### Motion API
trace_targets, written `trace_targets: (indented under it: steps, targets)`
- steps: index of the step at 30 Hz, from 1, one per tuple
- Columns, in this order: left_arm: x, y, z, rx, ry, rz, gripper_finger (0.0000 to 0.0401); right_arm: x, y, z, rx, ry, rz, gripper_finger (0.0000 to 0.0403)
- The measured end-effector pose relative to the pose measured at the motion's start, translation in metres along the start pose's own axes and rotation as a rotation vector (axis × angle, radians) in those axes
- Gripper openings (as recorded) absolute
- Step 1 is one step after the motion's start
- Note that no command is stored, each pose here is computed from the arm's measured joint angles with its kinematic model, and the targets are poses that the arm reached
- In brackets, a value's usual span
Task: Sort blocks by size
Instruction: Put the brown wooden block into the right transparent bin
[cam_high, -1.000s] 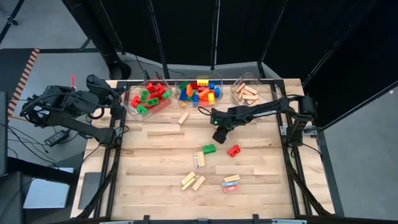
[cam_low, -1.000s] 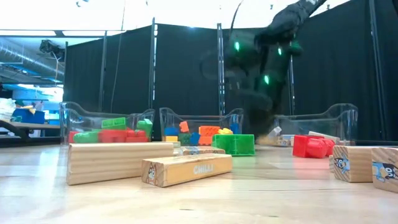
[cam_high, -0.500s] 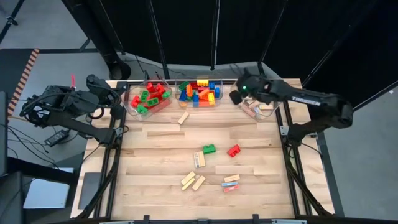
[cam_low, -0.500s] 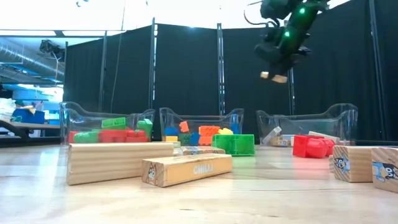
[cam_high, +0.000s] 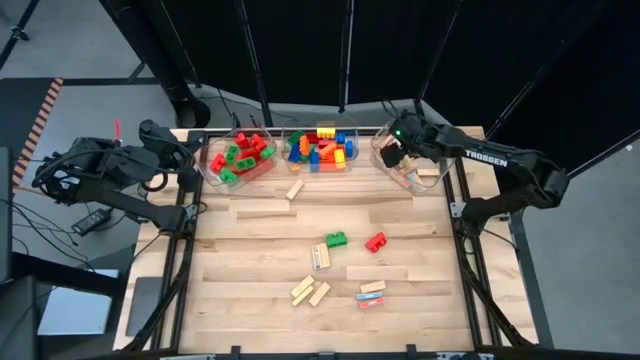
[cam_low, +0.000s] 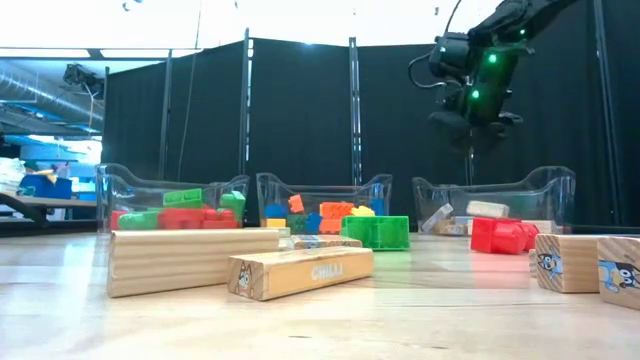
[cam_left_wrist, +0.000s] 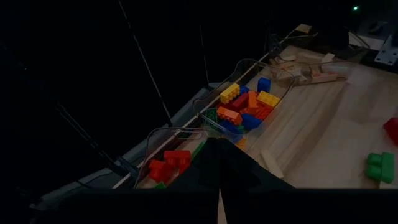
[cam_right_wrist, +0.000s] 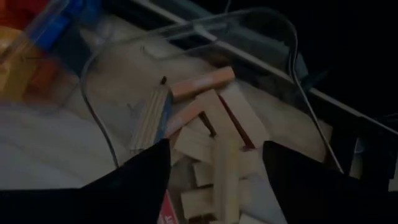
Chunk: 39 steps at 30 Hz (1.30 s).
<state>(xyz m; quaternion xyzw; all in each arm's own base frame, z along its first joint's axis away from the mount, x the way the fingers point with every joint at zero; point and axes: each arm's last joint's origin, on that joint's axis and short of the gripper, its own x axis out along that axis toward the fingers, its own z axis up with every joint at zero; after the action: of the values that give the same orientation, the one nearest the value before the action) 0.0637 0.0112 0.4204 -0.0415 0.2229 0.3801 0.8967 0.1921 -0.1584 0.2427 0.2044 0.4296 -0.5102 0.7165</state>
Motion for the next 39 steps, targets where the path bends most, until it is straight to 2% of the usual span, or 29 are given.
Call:
trace_targets:
  steps: [3,5,8,10,12,15,17,24,28,32,36,39]
  targets:
    - [0.000,0.000,0.000,-0.001,0.000,0.000,0.0004,-0.007,0.002,0.009,0.026,-0.035,0.050,0.0279]
    - [0.000,0.000,0.000,-0.001,0.000,0.000,0.0004,-0.016,0.013,0.018,0.000,-0.108,0.205,0.0281]
    - [0.000,0.000,0.000,-0.004,0.000,0.000,0.0004,-0.034,0.047,0.031,-0.051,-0.273,0.525,0.0272]
    - [0.000,0.000,0.000,-0.004,0.000,0.000,0.0004,-0.041,0.073,0.034,-0.121,-0.377,0.659,0.0263]
    - [0.000,0.000,0.000,-0.004,0.000,0.000,0.0004,-0.041,0.102,0.030,-0.269,-0.471,0.730,0.0254]
    - [0.000,0.000,0.000,-0.003,0.000,0.000,0.0004,-0.032,0.141,0.020,-0.492,-0.543,0.764,0.0243]
    - [0.000,0.000,0.000,-0.004,0.000,0.001,0.0004,-0.023,0.161,0.021,-0.559,-0.513,0.761,0.0238]
    - [0.000,0.000,0.000,-0.018,0.001,0.000,0.0004,0.011,0.222,0.049,-0.644,-0.338,0.819,0.0231]
    - [0.000,0.000,0.000,-0.019,0.003,-0.003,0.0004,0.018,0.254,0.059,-0.690,-0.321,0.845,0.0228]
    - [0.000,0.000,0.000,-0.017,0.004,-0.005,0.0004,0.025,0.280,0.057,-0.720,-0.309,0.855,0.0215]
    - [0.000,0.000,0.000,-0.017,0.004,-0.005,0.0004,0.044,0.301,0.046,-0.709,-0.273,0.799,0.0195]
    - [0.000,0.000,0.000,-0.017,0.004,-0.004,0.0004,0.060,0.312,0.037,-0.676,-0.240,0.710,0.0172]
